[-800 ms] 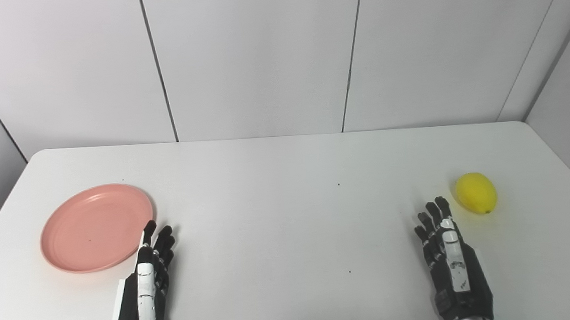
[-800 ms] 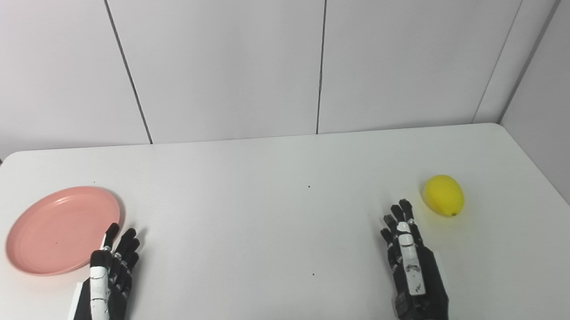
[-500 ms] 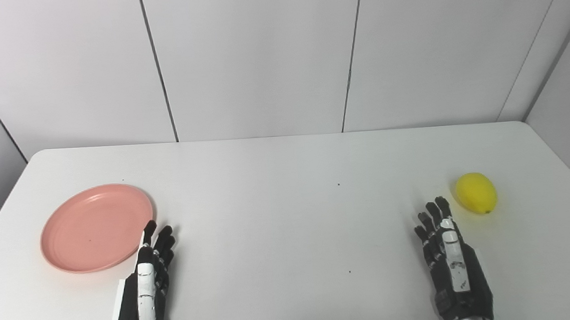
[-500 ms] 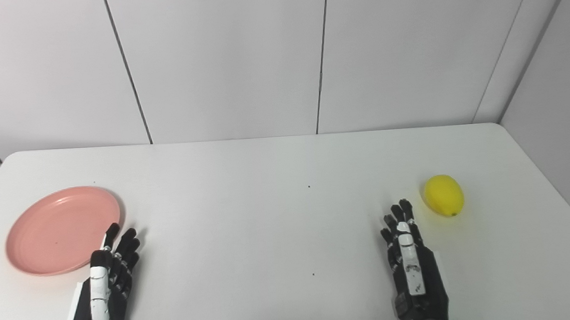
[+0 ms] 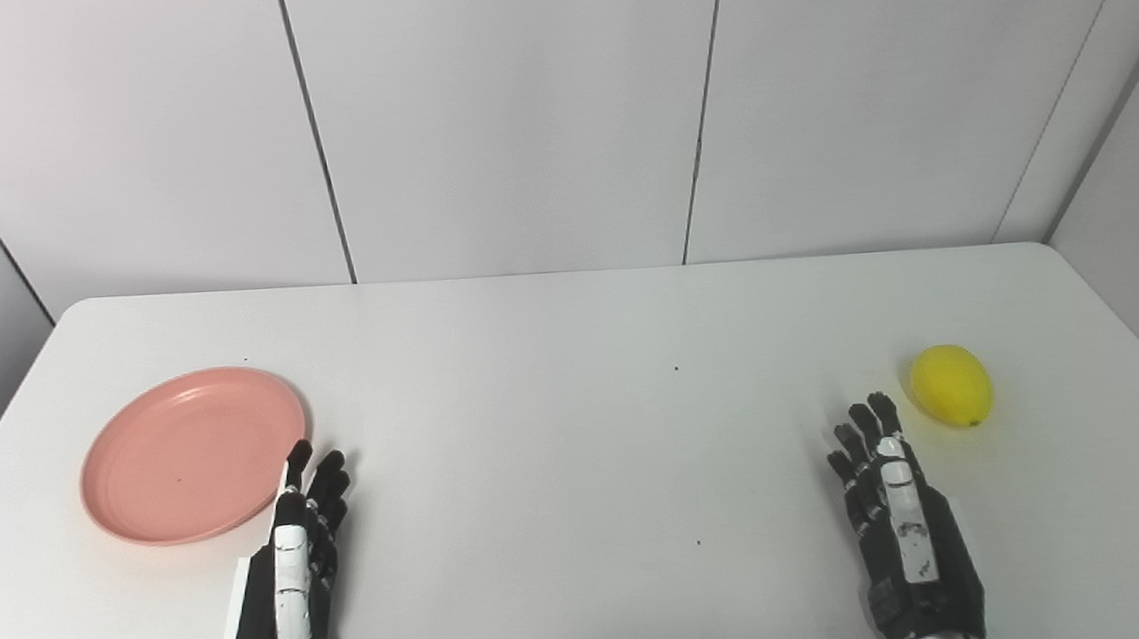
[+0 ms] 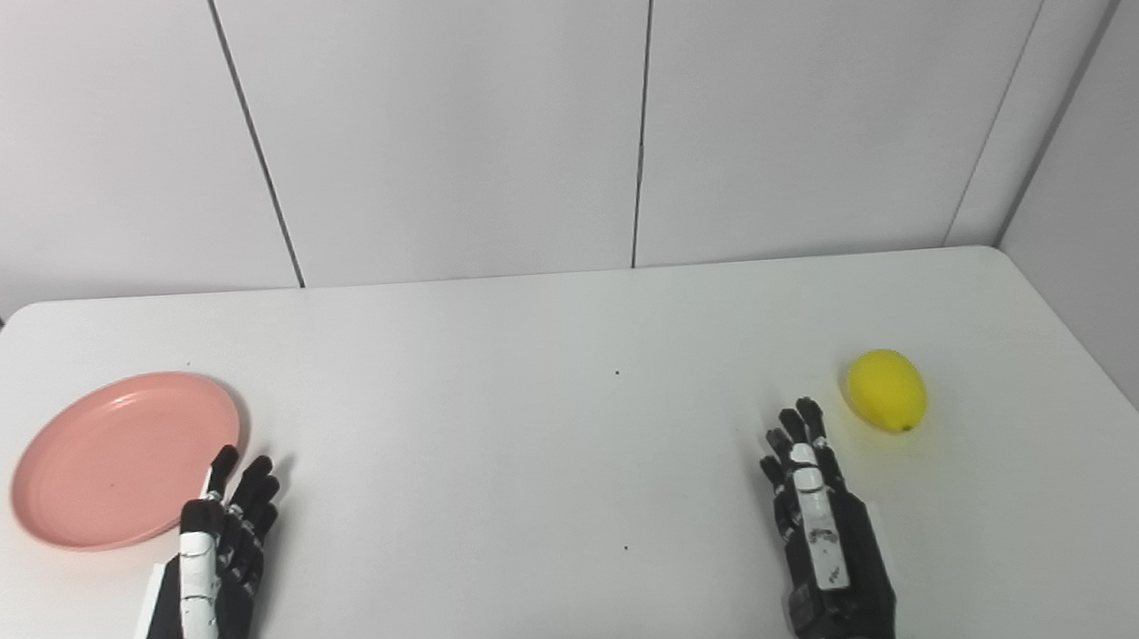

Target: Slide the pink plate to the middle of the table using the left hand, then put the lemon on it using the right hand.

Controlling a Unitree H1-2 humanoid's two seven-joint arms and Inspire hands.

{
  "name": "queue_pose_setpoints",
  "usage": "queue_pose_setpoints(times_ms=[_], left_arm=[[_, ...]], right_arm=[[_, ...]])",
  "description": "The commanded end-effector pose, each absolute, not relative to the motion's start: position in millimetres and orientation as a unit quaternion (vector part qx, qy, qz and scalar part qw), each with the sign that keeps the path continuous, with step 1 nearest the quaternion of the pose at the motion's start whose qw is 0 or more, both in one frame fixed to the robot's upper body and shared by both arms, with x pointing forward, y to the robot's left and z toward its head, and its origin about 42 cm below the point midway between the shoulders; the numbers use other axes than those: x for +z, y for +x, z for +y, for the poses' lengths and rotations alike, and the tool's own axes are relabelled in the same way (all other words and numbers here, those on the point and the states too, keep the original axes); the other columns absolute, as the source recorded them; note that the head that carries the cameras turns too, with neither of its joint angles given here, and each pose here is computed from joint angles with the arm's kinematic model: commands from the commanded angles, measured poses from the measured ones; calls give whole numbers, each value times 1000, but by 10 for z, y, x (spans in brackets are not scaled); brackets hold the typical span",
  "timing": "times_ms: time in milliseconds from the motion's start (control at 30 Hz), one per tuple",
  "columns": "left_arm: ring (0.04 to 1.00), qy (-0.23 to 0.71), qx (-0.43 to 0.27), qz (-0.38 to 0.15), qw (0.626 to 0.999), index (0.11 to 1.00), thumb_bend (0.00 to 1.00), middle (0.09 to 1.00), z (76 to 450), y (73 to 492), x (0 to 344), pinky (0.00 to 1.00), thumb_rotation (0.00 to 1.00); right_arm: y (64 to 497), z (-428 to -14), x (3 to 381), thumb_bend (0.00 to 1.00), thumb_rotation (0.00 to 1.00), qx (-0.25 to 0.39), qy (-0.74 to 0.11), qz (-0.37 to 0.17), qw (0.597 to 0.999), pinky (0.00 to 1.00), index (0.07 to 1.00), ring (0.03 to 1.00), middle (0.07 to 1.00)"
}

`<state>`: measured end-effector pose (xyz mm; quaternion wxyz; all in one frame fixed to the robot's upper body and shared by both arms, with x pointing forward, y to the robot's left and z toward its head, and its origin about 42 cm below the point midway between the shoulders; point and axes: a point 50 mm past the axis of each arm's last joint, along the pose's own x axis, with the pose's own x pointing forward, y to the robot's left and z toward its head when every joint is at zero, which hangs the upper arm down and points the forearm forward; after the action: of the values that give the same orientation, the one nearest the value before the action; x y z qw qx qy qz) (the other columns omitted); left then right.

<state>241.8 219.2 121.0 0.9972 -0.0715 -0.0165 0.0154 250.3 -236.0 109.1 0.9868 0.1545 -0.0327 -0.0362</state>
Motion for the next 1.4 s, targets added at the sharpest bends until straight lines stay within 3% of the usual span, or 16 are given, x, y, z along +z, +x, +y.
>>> queue_pose_setpoints(times_ms=[0, 600, 1367], left_arm=[[955, -52, 13, 1, 999, 968, 767, 940, 2307, 2323, 1147, 1000, 972], [947, -57, 10, -4, 998, 952, 740, 929, 1819, 2393, 991, 1000, 945], [942, -55, 7, -4, 998, 949, 751, 923, 1663, 2436, 914, 1000, 943]], right_arm=[[2404, -2312, 871, 701, 773, -43, 171, 16, 984, 1000, 985, 983, 980], [2449, -2764, 749, 607, 832, -39, 180, 24, 983, 1000, 1000, 1000, 1000], [2484, -2876, 726, 581, 861, -45, 192, 31, 980, 1000, 1000, 1000, 1000]])
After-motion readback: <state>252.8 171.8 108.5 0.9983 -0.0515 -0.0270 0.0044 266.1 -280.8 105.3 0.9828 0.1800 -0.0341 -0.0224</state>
